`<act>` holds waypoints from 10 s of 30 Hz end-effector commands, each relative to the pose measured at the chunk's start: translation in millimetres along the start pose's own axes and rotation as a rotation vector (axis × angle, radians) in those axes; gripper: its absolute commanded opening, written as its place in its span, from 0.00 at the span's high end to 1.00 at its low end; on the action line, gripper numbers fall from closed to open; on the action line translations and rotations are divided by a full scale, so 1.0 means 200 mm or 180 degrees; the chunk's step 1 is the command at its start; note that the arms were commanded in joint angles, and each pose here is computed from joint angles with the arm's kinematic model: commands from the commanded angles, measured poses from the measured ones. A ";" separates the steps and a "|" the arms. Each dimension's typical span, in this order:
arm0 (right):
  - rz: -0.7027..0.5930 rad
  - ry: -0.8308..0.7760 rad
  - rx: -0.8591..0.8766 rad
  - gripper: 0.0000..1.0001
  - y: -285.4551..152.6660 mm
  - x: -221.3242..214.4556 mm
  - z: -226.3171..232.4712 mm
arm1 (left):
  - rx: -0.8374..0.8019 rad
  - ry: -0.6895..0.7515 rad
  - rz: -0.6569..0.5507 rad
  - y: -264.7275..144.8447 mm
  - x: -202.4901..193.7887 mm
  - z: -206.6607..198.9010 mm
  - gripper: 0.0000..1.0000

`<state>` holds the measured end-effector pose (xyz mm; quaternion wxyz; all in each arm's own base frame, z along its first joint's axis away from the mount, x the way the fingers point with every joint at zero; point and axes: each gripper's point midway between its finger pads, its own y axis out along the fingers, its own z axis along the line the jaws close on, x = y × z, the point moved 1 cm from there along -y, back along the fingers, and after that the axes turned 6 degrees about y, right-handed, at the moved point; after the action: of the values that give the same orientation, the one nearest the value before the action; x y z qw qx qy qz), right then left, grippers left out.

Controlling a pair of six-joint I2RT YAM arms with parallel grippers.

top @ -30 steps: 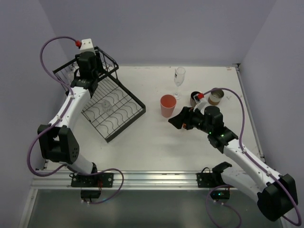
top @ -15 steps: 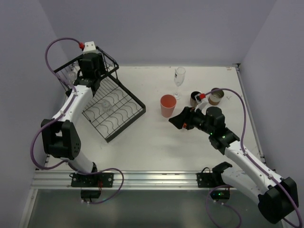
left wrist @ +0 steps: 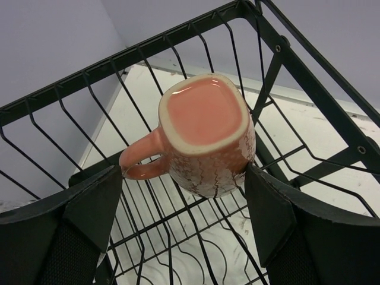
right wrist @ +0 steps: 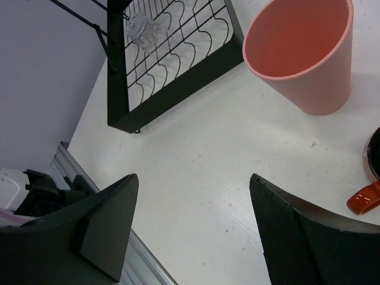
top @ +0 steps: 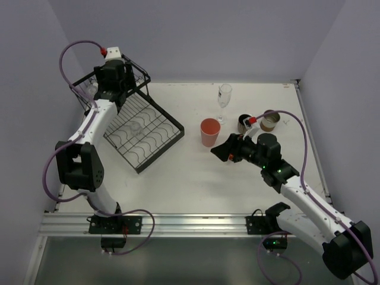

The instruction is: Unload the cups from the dish rack

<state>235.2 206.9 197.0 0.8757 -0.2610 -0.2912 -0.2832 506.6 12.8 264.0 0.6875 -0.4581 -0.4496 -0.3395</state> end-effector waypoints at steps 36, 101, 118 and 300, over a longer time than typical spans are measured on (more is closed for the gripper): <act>0.0081 -0.0115 0.0130 0.22 0.03 -0.01 0.04 | -0.0255 0.0012 -0.0381 0.16 0.39 -0.08 0.00; -0.0741 0.0485 0.2310 0.22 -0.13 0.52 1.06 | -0.3632 -0.2042 -0.0801 -1.31 0.59 -0.31 0.63; -0.0401 0.0456 0.2330 0.27 0.07 0.42 1.24 | -0.4623 -0.2303 -0.0759 -1.74 0.42 -0.46 0.63; -0.0572 0.0020 0.0683 0.15 -0.29 0.25 0.23 | -0.0102 -0.0467 0.0195 -0.13 -0.84 -0.29 0.57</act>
<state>221.6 175.2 249.0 0.8752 -0.1644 -0.3139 -0.3294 434.6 -41.8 97.3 0.6689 -0.4995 -0.4648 -0.2951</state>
